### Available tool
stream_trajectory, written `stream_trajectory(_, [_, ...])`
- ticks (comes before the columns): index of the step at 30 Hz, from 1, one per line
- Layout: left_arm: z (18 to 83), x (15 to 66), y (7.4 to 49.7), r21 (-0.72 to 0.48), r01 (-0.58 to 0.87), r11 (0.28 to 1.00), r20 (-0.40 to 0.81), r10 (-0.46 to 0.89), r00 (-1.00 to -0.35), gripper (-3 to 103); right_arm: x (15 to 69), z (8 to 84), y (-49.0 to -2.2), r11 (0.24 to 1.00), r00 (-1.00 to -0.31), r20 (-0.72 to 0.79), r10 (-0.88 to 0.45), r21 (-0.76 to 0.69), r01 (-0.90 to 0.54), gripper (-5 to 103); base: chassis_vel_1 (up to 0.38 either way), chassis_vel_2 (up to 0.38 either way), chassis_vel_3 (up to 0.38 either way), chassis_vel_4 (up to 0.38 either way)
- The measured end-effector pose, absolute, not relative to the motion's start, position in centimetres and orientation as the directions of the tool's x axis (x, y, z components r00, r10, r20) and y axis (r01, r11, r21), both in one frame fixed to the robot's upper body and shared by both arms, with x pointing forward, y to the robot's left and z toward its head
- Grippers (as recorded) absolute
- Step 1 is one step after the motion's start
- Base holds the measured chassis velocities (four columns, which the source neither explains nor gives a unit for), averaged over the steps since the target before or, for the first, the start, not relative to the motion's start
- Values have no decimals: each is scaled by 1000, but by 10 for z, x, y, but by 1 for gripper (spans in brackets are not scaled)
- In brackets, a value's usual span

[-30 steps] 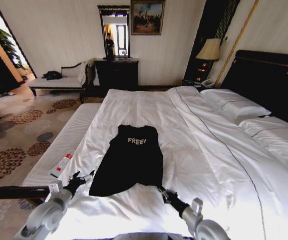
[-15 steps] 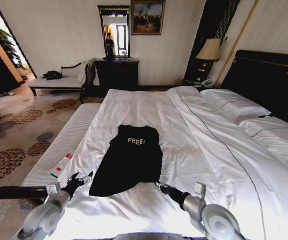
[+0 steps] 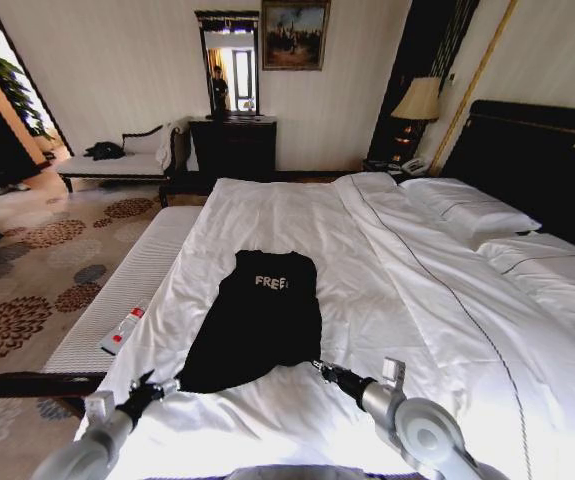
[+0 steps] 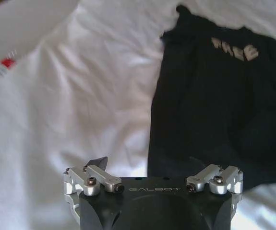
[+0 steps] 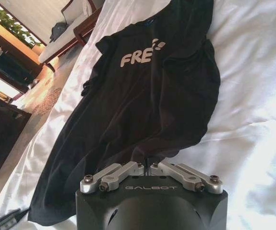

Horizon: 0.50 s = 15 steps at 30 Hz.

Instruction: Fold the clothes on the bed.

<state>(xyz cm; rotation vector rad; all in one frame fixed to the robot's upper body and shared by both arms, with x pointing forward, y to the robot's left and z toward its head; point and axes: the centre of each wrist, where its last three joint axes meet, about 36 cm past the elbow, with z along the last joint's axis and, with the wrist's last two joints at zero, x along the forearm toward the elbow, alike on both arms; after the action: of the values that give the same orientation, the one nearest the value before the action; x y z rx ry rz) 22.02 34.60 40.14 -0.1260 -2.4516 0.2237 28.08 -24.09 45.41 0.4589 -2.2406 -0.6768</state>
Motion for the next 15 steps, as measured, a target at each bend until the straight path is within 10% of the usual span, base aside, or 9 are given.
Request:
stream_trajectory(7, [386,226,338,-233,24,972,644,173,-745,93,280,450,-242,800,-665,555,-499,590,-109,1,0,0,0,0])
stream_trajectory(15, [383,249,324,-272,43,961,630,212,-747,62,279,448,-241,800,-665,557,-498,592,-103,1,0,0,0,0])
